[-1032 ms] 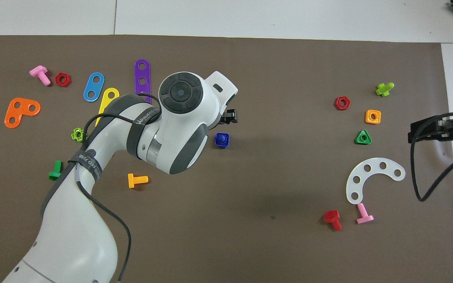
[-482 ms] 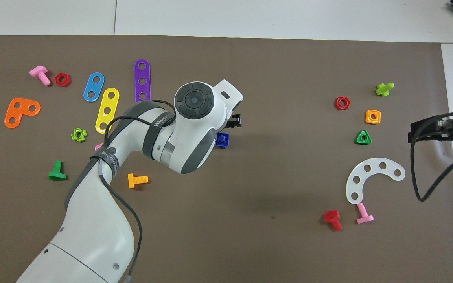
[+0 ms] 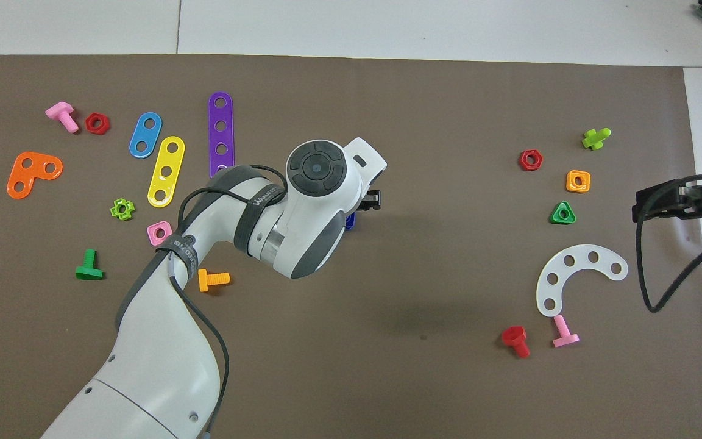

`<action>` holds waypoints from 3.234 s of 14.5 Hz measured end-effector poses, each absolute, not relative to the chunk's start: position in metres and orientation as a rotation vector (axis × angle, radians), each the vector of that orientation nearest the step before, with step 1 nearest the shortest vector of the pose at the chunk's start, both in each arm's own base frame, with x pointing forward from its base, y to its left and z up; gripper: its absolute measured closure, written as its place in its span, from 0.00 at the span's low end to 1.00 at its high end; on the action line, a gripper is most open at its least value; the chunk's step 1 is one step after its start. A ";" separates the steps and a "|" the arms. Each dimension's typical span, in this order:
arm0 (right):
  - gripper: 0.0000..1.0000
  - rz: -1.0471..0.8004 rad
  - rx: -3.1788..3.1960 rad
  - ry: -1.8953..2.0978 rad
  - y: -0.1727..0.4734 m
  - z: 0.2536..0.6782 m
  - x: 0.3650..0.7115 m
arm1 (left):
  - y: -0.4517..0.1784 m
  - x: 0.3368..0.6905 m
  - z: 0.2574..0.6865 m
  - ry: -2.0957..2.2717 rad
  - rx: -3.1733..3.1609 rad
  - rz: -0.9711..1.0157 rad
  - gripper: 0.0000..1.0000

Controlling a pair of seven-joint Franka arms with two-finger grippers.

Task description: Unscrew and place screws in storage area

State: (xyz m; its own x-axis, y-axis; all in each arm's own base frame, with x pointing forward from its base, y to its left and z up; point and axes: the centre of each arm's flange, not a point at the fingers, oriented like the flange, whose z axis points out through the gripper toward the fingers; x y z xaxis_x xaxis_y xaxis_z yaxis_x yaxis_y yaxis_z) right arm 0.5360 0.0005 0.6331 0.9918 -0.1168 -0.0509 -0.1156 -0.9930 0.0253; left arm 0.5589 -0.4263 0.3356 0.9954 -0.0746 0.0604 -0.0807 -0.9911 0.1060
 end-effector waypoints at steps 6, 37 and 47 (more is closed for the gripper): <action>0.00 -0.082 3.113 -0.182 0.001 0.633 0.536 | -0.430 0.556 0.309 -0.137 3.049 0.049 0.19; 0.00 -0.082 3.113 -0.182 0.001 0.633 0.536 | -0.369 0.617 0.379 0.006 3.111 -0.102 0.54; 0.00 -0.082 3.113 -0.182 0.001 0.633 0.536 | -0.199 0.635 0.354 -0.218 3.092 -0.207 0.54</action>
